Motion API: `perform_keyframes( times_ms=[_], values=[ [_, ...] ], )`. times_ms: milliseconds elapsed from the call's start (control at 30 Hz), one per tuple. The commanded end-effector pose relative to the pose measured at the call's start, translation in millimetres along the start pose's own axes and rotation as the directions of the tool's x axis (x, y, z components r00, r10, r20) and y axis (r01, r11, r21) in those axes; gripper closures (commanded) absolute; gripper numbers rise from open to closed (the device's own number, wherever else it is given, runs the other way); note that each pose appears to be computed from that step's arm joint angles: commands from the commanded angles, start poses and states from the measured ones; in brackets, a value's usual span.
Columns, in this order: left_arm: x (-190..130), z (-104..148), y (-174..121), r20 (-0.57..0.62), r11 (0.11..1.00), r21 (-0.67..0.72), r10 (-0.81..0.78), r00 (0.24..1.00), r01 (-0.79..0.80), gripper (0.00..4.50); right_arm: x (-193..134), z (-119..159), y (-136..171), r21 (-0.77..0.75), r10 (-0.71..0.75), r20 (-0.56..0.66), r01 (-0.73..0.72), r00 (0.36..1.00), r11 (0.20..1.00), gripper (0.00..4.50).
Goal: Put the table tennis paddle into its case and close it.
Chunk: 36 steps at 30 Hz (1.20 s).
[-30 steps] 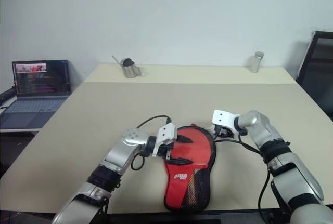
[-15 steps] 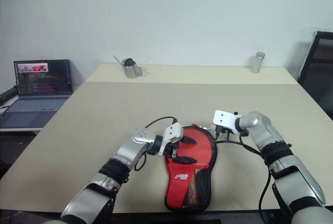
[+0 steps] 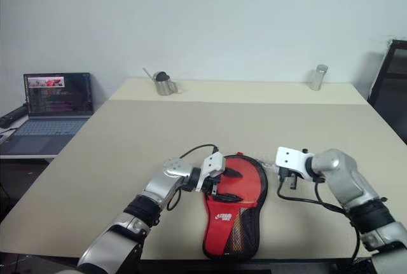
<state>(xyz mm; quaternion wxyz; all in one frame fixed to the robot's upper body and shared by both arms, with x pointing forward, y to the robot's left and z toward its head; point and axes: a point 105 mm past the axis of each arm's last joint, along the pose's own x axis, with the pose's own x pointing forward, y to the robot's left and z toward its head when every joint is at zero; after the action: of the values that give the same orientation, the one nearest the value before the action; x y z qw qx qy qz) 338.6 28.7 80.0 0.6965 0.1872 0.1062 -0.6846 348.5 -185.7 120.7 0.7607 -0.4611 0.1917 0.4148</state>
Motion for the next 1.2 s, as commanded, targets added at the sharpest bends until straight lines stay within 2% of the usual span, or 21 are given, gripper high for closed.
perform_keyframes(
  times_ms=[33, 167, 367, 667, 1200],
  values=[
    [10, -30, -18, -0.084, 0.993, -0.093, -0.080, 0.993, 0.072, 0.37, -23, 5, -4, -0.023, -0.028, 0.002, 0.028, 1.000, 0.999, 4.32],
    [13, -30, -19, -0.087, 0.991, -0.097, -0.096, 0.992, 0.087, 0.37, -39, 7, 7, -0.038, -0.004, -0.016, 0.004, 1.000, 0.999, 4.32],
    [16, -31, -18, -0.116, 0.993, -0.069, -0.107, 0.987, 0.100, 0.37, -59, 10, 42, -0.048, 0.111, -0.042, -0.113, 0.993, 0.992, 4.32],
    [24, -28, -17, -0.118, 0.991, -0.065, -0.128, 0.985, 0.121, 0.37, -87, 5, 78, -0.024, 0.204, -0.107, -0.207, 0.973, 0.978, 4.32],
    [38, -17, -9, -0.104, 0.992, -0.040, -0.122, 0.987, 0.119, 0.37, -109, 23, 164, 0.032, 0.389, -0.092, -0.388, 0.916, 0.921, 4.33]
  ],
)
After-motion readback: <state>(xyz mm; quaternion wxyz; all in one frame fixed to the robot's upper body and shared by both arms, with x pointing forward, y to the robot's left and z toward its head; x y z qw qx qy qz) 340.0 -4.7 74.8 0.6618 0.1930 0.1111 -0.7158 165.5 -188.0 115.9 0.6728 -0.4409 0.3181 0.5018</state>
